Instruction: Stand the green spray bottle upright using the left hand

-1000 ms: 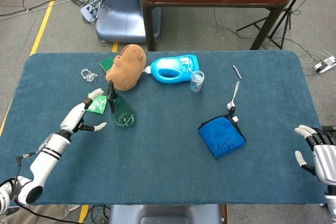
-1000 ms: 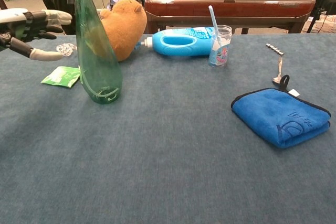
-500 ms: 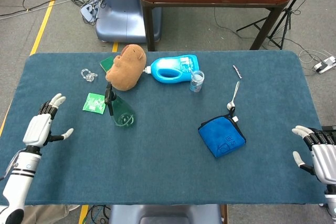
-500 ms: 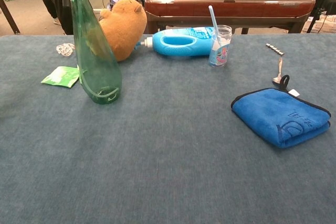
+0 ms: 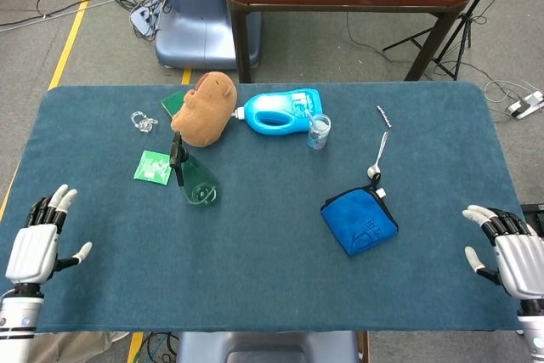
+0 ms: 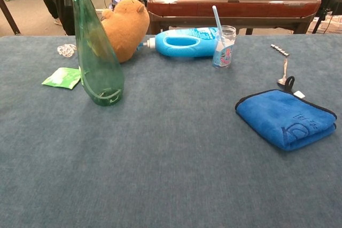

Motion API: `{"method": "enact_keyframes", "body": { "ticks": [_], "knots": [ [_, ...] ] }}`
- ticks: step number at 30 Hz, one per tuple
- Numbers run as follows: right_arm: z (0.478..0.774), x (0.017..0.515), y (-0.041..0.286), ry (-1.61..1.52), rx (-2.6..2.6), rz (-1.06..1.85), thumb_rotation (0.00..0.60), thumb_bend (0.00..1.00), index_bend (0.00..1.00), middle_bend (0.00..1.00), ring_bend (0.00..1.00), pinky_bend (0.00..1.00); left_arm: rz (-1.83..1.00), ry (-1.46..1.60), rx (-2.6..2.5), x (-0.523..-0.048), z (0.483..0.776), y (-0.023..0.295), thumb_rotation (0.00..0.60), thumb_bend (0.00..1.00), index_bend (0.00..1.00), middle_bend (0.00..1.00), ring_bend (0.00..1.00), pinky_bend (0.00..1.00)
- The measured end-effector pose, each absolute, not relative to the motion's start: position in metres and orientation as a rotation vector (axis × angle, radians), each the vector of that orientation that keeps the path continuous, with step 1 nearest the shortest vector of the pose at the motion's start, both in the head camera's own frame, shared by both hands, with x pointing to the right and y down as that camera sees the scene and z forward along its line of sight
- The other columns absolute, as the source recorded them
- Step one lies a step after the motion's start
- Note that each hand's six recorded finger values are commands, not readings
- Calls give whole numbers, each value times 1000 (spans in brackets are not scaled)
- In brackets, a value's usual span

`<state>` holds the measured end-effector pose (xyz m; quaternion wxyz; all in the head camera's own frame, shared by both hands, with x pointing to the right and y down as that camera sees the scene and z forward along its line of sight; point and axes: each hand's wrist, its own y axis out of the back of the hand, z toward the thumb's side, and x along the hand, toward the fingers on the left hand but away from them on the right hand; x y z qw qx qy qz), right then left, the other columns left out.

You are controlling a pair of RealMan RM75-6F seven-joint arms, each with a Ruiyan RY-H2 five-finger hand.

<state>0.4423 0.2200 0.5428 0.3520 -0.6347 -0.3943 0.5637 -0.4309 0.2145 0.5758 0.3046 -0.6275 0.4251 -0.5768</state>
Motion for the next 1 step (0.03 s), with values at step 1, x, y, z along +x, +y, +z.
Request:
{"method": "enact_keyframes", "body": {
  "ticks": [1],
  "knots": [
    [543, 443, 221, -1024, -1641, 1460, 600, 354, 265, 228, 157, 193, -1525, 1125, -1659, -430, 575, 217, 600, 268, 16, 0, 0, 0]
  ]
}}
